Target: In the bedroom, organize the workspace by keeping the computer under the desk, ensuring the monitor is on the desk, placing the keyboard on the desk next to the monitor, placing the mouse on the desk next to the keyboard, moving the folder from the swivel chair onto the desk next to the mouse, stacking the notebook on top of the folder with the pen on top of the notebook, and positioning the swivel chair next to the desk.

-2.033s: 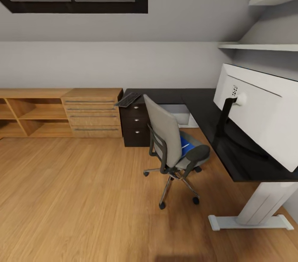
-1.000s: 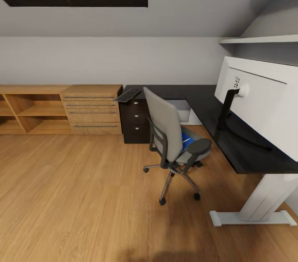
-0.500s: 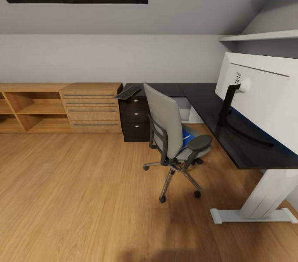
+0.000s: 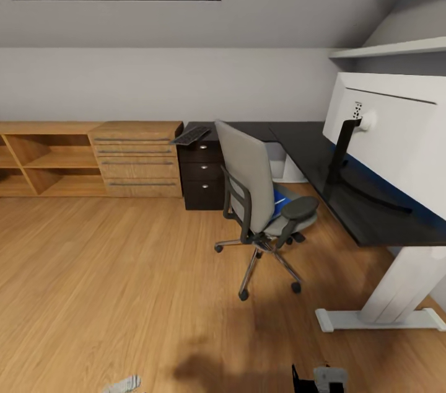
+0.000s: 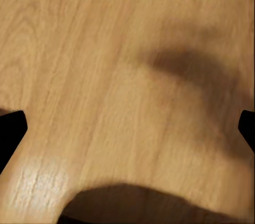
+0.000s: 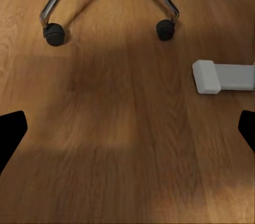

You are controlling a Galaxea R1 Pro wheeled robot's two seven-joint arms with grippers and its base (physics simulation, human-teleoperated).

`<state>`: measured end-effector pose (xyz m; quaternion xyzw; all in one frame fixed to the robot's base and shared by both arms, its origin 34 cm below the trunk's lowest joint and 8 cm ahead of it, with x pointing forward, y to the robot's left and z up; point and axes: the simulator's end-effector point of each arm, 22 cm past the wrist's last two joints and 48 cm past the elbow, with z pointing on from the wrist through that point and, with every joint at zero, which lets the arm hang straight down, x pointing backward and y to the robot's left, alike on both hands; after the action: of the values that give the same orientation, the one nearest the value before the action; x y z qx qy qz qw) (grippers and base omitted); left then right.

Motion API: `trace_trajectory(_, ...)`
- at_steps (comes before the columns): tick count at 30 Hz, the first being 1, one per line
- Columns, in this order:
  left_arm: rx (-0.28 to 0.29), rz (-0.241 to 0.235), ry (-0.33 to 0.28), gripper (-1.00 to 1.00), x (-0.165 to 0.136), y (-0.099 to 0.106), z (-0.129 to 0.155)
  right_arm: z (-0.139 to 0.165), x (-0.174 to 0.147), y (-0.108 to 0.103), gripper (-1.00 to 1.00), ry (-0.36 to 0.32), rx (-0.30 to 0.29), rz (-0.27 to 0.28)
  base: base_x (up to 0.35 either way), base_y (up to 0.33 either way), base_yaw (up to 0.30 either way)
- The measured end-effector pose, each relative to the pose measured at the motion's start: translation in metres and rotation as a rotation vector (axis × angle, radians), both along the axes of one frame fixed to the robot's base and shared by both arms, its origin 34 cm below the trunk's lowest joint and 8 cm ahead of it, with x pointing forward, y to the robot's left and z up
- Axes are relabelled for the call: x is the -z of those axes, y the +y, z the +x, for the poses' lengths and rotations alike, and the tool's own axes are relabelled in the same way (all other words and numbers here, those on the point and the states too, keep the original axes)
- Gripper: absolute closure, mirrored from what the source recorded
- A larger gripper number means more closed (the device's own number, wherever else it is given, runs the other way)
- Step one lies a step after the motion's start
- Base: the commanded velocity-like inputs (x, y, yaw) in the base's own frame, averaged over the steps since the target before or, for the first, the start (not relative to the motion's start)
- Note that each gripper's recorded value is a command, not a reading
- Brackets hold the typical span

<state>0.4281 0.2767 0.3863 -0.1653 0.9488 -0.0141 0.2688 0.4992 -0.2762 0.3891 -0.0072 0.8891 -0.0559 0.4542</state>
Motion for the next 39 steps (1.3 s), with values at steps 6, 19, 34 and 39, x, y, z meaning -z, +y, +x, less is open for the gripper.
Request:
trace_trajectory(6, 0.022, -0.055, -0.104, -1.0, -0.066, -0.027, 0.064, 0.121, -0.048, -0.029, -1.0, -0.079, 0.053, -0.055, 0.0, 0.0, 0.0)
trace_trajectory(19, 0.065, -0.181, -0.294, -1.0, -0.152, -0.061, 0.124, 0.237, -0.134, -0.084, -1.0, -0.24, 0.166, -0.137, 0.0, 0.0, 0.0)
trace_trajectory(34, 0.134, -0.297, -0.372, -1.0, -0.147, -0.086, 0.126, 0.235, -0.116, -0.12, -1.0, -0.258, 0.296, -0.097, 0.0, 0.0, 0.0)
trace_trajectory(39, 0.243, -0.398, -0.428, -1.0, -0.154, -0.108, 0.123, 0.231, -0.105, -0.123, -1.0, -0.262, 0.323, -0.072, 0.0, 0.0, 0.0)
